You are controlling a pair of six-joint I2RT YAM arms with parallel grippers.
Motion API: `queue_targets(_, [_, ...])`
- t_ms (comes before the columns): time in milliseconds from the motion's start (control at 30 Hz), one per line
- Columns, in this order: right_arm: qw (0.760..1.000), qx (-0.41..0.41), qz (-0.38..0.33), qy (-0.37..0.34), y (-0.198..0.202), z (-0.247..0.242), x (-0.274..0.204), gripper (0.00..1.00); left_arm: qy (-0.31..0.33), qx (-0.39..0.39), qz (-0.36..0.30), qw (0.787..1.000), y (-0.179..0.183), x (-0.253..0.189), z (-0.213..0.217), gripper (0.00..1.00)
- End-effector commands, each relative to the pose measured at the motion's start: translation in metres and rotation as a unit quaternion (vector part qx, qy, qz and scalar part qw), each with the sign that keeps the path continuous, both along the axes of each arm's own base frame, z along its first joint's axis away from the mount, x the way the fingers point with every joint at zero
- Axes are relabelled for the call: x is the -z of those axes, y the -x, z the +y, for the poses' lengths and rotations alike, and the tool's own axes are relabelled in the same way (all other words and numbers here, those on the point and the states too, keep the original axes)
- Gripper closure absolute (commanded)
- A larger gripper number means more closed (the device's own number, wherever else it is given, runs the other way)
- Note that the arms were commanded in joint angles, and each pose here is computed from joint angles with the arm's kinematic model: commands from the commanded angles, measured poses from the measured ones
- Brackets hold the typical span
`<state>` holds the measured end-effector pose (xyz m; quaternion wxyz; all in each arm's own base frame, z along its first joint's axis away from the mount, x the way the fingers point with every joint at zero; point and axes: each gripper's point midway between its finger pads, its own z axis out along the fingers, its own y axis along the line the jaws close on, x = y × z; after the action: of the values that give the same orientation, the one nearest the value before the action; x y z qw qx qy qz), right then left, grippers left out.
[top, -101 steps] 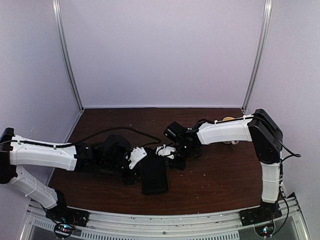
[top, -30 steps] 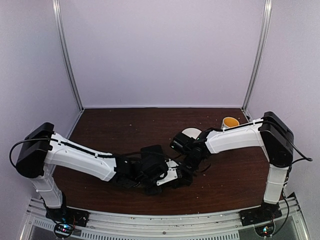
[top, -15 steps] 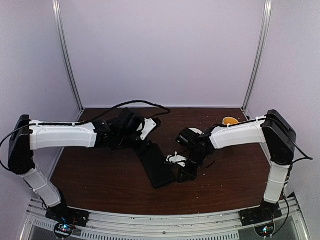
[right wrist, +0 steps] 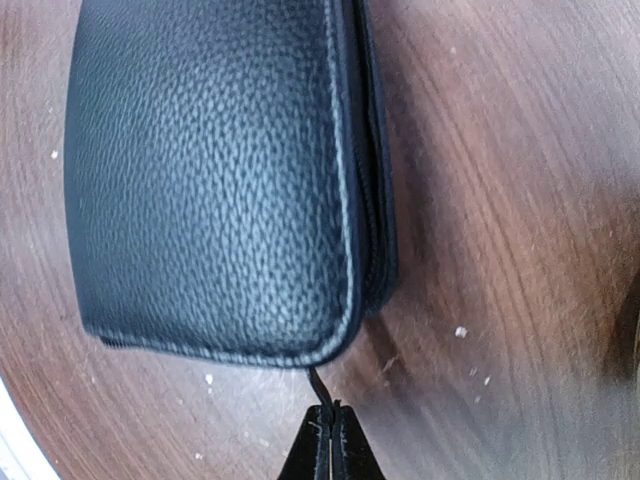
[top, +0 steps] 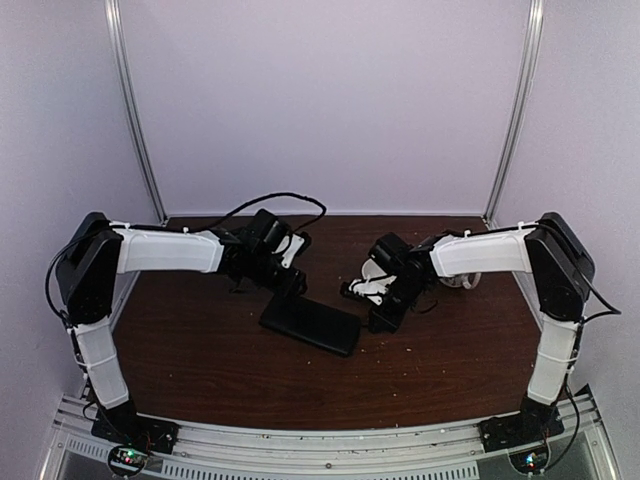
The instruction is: Sort the hair-cutting tools
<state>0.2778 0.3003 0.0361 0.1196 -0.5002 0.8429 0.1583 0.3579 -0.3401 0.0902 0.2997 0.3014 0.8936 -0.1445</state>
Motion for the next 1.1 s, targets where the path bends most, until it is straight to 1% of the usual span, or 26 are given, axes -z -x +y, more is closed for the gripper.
queue_targets(0, [1.0,0.008,-0.001,0.003,-0.009,0.008,0.003,1.0,0.052,0.017,0.03,0.998,0.002,-0.001,-0.008,0.45])
queue_targets(100, [1.0,0.008,0.007,0.003,-0.011,0.012,0.007,1.0,0.075,0.081,0.055,0.992,0.016,0.001,-0.026,0.46])
queue_targets(167, [1.0,0.008,0.007,0.002,-0.012,0.014,0.008,1.0,0.078,0.096,0.058,0.991,0.019,0.003,-0.03,0.46])
queue_targets(267, [1.0,0.01,0.001,0.004,-0.017,0.015,0.006,1.0,0.062,0.093,0.054,0.992,0.014,0.013,-0.028,0.46])
queue_targets(433, [0.999,0.023,-0.025,0.011,-0.032,0.017,-0.001,1.0,0.047,0.103,0.082,0.99,0.017,0.029,-0.03,0.48])
queue_targets(667, [0.997,0.047,-0.047,0.03,-0.054,0.017,0.002,1.0,0.061,0.086,0.122,0.987,0.05,0.038,-0.012,0.58])
queue_targets(767, [0.998,0.044,-0.046,0.03,-0.054,0.017,0.003,1.0,0.065,0.088,0.13,0.985,0.067,0.037,-0.012,0.59])
queue_targets(833, [0.998,0.039,-0.045,0.029,-0.054,0.018,0.003,1.0,0.047,0.09,0.111,0.989,0.072,0.032,-0.01,0.59])
queue_targets(900, [0.998,0.036,-0.043,0.028,-0.052,0.017,0.004,1.0,0.019,0.101,0.054,0.993,0.072,0.018,-0.012,0.57])
queue_targets(933, [0.998,0.034,-0.043,0.026,-0.051,0.018,0.004,1.0,-0.004,0.1,0.012,0.995,0.069,0.01,-0.01,0.56])
queue_targets(967, [0.998,0.032,-0.041,0.023,-0.05,0.019,0.003,1.0,-0.014,0.114,-0.026,0.993,0.07,-0.001,-0.015,0.55])
queue_targets(1033, [0.999,0.028,-0.037,0.019,-0.048,0.02,0.002,1.0,-0.023,0.161,-0.1,0.982,0.084,-0.021,-0.031,0.53])
queue_targets(1067, [0.999,0.026,-0.036,0.017,-0.047,0.021,0.002,1.0,-0.026,0.18,-0.121,0.976,0.091,-0.026,-0.038,0.53])
